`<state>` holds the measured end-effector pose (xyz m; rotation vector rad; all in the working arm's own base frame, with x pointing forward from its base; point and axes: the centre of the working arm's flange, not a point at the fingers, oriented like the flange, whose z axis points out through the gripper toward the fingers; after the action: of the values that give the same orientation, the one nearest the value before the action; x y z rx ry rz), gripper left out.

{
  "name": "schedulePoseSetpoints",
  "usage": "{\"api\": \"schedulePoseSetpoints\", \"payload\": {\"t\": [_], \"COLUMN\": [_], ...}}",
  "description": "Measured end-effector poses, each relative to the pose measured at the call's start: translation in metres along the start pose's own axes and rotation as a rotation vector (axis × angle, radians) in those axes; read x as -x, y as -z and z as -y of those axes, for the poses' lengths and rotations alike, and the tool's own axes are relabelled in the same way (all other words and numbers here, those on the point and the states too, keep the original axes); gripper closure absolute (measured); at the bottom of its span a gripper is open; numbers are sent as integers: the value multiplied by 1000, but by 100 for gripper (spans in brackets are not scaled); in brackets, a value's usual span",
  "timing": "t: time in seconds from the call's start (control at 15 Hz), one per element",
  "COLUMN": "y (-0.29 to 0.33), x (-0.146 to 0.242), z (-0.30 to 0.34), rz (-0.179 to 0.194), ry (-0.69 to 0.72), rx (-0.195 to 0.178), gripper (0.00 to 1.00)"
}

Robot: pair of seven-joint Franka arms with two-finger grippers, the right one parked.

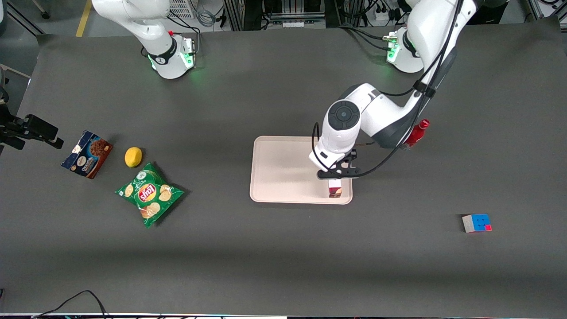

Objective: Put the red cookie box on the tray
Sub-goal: 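Lower the cookie box onto the tray and open the left gripper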

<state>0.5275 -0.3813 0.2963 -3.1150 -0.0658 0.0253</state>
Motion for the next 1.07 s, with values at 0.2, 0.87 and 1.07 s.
{"api": "schedulePoseSetpoints", "payload": {"t": [0.2,0.87,1.07], "y": [-20,-40,-44], "x": [-7,-17,-17], "z": [1,8,9], "rz": [-9,-36,-38], "ry": [0,-11,-20], "rx": [19,18,9], "gripper": [65,65,65]}}
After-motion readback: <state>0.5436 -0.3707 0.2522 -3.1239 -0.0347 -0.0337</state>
